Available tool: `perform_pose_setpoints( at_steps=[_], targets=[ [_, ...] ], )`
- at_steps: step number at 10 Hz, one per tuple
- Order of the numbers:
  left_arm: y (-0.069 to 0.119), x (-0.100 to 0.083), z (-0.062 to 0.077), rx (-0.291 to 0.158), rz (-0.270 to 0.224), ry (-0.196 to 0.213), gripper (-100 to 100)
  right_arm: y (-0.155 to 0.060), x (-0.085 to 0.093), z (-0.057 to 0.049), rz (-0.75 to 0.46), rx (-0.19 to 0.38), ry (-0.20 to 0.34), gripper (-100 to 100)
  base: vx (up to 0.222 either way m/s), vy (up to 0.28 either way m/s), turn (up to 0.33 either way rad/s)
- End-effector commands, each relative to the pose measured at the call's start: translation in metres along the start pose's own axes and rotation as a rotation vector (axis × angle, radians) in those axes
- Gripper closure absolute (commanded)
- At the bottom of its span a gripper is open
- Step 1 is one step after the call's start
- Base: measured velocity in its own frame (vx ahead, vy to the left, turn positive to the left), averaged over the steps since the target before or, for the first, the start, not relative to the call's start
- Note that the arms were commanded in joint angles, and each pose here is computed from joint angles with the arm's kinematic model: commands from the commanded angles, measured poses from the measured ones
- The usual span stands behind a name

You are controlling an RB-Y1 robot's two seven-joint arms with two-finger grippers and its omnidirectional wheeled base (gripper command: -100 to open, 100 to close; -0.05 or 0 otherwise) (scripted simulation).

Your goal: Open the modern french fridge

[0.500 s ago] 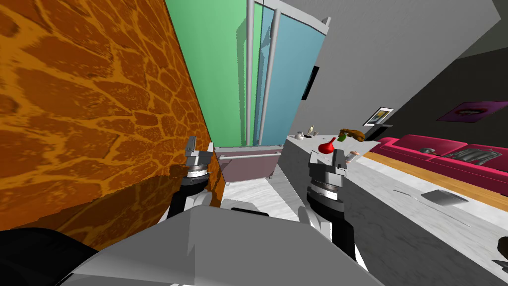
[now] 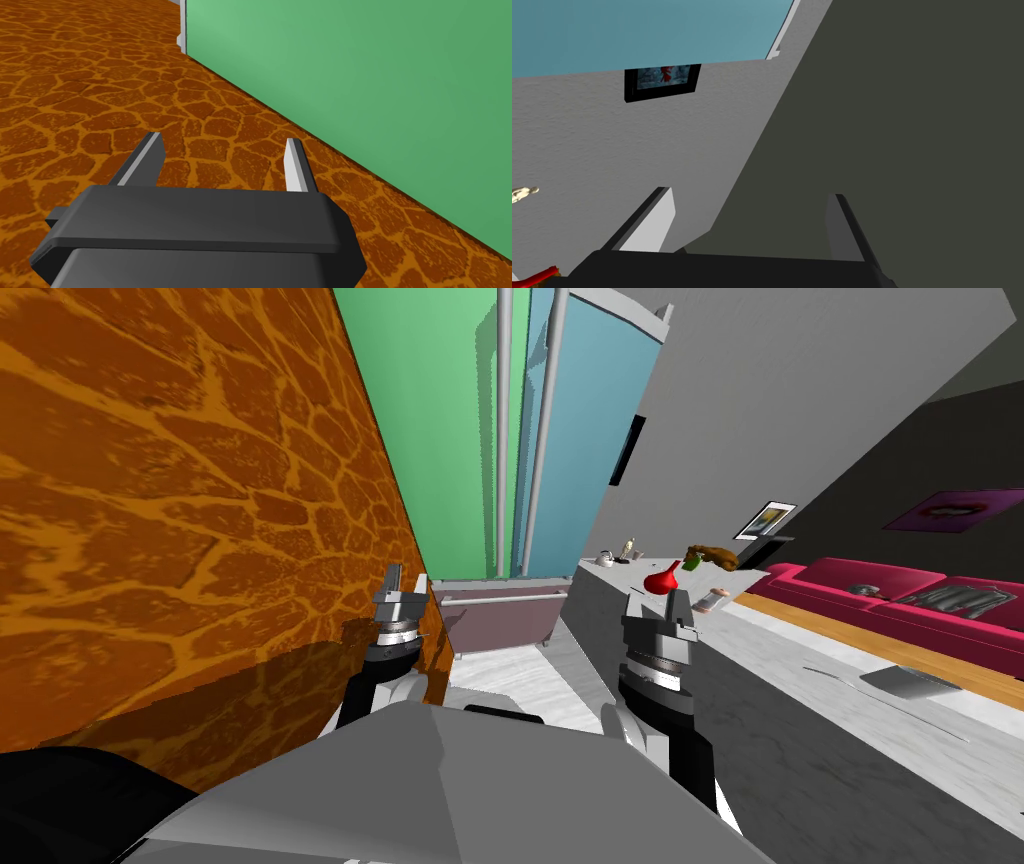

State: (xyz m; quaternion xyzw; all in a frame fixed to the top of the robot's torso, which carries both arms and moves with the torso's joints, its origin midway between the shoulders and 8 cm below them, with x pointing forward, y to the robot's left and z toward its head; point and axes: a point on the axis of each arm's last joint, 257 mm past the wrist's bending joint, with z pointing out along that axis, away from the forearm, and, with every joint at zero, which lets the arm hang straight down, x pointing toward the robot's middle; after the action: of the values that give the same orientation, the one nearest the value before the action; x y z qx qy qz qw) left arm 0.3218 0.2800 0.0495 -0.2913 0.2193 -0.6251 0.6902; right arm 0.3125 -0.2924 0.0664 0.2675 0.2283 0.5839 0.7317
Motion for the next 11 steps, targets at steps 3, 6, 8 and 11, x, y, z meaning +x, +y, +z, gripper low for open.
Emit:
perform_pose_setpoints(
  at_steps=[3,6,8,11],
  targets=[
    [0.0,0.0,0.0,0.0,0.0,0.0,0,0.0,0.0,0.0,0.0,0.0,0.0,0,0.0,0.0,0.0],
    [0.015,0.004,-0.007,-0.018,0.016,0.052,-100,0.0,0.0,0.0,0.0,0.0,0.0,0,0.027,0.007,0.007],
    [0.026,0.004,-0.012,-0.03,0.024,0.075,-100,0.0,0.0,0.0,0.0,0.001,0.0,0,0.071,0.021,0.008],
    [0.046,0.001,-0.023,-0.052,0.036,0.101,-100,0.0,0.0,0.0,0.0,0.001,0.0,0,0.071,0.015,0.012]
  ],
)
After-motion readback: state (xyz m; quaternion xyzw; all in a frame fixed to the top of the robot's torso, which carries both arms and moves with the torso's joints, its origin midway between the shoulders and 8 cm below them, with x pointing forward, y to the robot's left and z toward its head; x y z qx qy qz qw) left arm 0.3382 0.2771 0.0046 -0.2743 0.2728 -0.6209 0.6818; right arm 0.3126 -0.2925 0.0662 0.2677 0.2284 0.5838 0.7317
